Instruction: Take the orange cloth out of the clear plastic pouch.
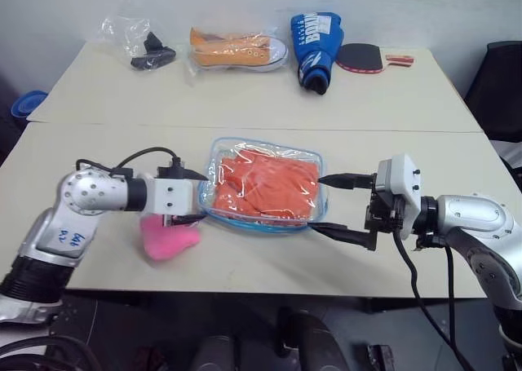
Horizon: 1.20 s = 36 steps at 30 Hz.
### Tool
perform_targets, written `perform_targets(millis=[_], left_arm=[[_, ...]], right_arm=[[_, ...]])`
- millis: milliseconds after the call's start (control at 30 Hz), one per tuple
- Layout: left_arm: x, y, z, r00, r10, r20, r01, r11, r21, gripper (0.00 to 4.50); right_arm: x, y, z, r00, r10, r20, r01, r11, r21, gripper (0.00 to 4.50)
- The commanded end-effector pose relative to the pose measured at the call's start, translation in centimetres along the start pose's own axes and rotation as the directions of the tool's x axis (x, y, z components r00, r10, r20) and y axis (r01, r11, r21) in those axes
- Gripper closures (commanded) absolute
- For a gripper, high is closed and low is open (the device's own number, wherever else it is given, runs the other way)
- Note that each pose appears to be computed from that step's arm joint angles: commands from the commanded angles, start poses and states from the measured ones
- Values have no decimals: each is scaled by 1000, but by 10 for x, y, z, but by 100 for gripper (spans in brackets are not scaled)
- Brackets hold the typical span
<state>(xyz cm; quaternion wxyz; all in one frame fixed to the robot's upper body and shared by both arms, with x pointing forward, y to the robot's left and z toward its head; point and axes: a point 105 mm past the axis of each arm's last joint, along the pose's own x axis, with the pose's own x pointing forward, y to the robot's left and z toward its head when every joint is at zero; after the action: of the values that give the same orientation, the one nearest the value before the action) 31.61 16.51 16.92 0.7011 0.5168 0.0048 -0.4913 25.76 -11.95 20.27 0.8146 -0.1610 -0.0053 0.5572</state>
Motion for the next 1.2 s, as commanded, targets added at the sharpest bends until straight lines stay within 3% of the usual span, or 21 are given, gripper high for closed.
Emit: perform_targets(millis=[33, 333, 433, 800, 1100, 1200], left_arm=[[-4, 8, 4, 997, 71, 39, -71, 997, -16, 49], [0, 4, -2, 996, 83, 26, -82, 996, -45, 49], [1, 4, 3, 994, 97, 59, -93, 994, -61, 110], [2, 0, 12, 987, 90, 133, -66, 982, -175, 447], [1, -3, 42, 952, 93, 293, 62, 875, -479, 447], [11, -4, 44, 946, 148, 288, 53, 806, -589, 450]], right_arm=[[0, 7, 6, 1000, 1, 14, 0, 999, -33, 3], [1, 4, 6, 1000, -5, 9, 5, 999, -34, 3], [0, 4, 5, 1000, -5, 3, 5, 999, -37, 0], [-4, 5, -4, 999, -7, -32, 5, 999, -49, 0], [-2, 11, -15, 997, 5, -78, -12, 995, -99, 0], [1, 15, -10, 1000, -3, -29, 1, 995, -99, 61]])
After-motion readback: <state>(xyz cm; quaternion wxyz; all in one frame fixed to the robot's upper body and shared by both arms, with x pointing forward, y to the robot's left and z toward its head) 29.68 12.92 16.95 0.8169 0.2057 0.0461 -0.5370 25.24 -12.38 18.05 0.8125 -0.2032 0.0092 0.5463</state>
